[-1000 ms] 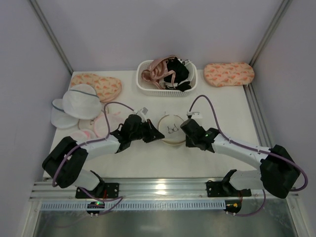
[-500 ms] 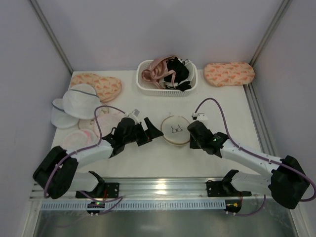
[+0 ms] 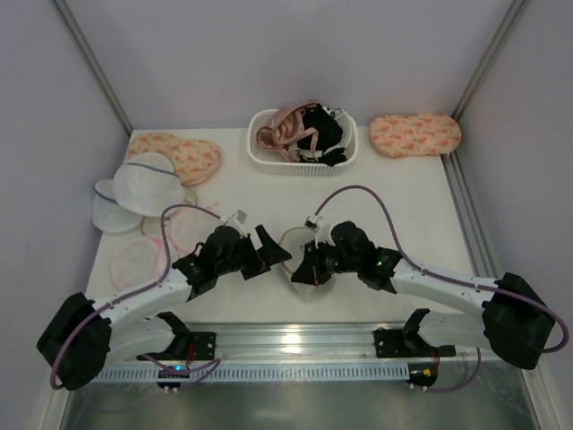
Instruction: Unzip the laundry bag and remove the bra
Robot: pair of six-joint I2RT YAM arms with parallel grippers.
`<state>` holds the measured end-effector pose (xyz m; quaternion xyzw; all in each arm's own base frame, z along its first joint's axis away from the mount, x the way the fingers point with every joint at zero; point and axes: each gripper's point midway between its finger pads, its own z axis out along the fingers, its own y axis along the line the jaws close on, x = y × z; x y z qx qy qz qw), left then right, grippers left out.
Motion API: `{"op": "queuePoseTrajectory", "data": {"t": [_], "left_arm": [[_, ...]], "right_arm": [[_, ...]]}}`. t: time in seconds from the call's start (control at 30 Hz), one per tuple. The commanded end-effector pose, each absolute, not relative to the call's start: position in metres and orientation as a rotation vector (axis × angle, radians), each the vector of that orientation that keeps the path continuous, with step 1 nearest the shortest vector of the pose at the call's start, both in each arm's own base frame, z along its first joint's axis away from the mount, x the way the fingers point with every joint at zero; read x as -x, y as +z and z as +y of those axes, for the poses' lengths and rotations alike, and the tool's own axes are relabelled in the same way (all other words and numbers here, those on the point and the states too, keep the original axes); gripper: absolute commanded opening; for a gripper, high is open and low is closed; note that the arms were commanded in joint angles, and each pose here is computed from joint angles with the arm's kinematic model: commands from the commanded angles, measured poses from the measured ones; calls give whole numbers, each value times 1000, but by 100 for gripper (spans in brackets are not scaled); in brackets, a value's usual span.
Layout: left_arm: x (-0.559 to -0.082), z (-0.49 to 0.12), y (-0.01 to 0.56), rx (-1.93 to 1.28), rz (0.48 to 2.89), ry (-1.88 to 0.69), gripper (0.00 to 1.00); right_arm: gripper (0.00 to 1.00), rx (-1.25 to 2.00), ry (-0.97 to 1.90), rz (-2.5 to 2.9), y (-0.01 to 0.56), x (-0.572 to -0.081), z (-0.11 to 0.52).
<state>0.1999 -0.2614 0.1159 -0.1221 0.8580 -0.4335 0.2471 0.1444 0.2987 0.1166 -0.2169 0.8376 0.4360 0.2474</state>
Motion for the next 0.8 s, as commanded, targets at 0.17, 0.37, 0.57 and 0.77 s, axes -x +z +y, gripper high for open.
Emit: {"op": "queuePoseTrajectory", "data": {"t": [0.17, 0.37, 0.57, 0.77], "left_arm": [[-207, -288, 113, 326, 2338, -1267, 96], [-216, -296, 114, 310, 2318, -1274, 39], [-219, -295, 105, 323, 2341, -1232, 4], [-222, -292, 97, 333, 2349, -1193, 0]], "right_arm": [[4, 667, 1253, 2196, 132, -154, 330], [4, 668, 1188, 2233, 124, -153, 324], [4, 676, 1147, 2249, 121, -151, 318], [4, 830, 1055, 2348, 105, -125, 309]]}}
